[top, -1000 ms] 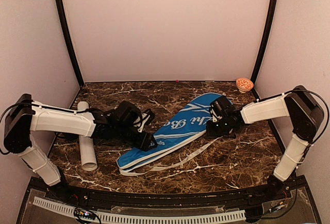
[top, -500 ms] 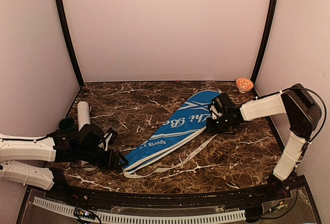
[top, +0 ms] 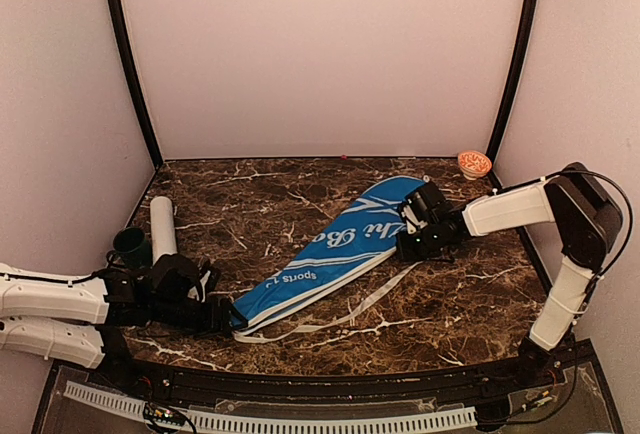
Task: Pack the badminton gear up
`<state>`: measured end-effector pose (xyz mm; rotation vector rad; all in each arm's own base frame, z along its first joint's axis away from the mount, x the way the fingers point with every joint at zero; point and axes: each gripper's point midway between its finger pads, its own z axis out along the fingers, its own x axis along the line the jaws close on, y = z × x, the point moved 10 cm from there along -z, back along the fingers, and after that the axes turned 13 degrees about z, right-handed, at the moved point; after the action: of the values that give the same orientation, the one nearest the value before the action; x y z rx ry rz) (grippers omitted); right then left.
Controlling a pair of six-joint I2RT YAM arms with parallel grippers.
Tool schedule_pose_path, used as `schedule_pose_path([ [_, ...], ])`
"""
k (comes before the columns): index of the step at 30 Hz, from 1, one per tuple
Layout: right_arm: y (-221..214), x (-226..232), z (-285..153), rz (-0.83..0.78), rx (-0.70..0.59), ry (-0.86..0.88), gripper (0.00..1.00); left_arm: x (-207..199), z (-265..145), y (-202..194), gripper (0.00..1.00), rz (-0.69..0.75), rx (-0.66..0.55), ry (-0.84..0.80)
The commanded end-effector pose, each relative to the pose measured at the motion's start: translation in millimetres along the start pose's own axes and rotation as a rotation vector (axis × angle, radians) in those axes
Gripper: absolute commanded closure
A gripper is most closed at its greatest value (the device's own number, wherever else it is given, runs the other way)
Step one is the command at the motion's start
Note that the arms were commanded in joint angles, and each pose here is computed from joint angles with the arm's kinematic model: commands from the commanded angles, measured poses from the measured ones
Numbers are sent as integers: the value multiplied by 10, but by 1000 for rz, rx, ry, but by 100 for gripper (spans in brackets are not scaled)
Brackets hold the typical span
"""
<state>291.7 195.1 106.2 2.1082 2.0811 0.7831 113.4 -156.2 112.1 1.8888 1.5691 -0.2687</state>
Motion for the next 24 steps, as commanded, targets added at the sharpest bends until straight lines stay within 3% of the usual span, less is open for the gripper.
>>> schedule_pose_path([
  [1, -119, 77, -38, -48, 64, 15, 100, -103, 27, 74, 39, -28, -58, -36],
  [14, -345, 980, -136, -209, 87, 203, 100, -182, 174, 114, 53, -60, -89, -53],
  [24, -996, 2018, -237, -408, 185, 401, 100, -240, 242, 166, 56, -74, -119, -60],
])
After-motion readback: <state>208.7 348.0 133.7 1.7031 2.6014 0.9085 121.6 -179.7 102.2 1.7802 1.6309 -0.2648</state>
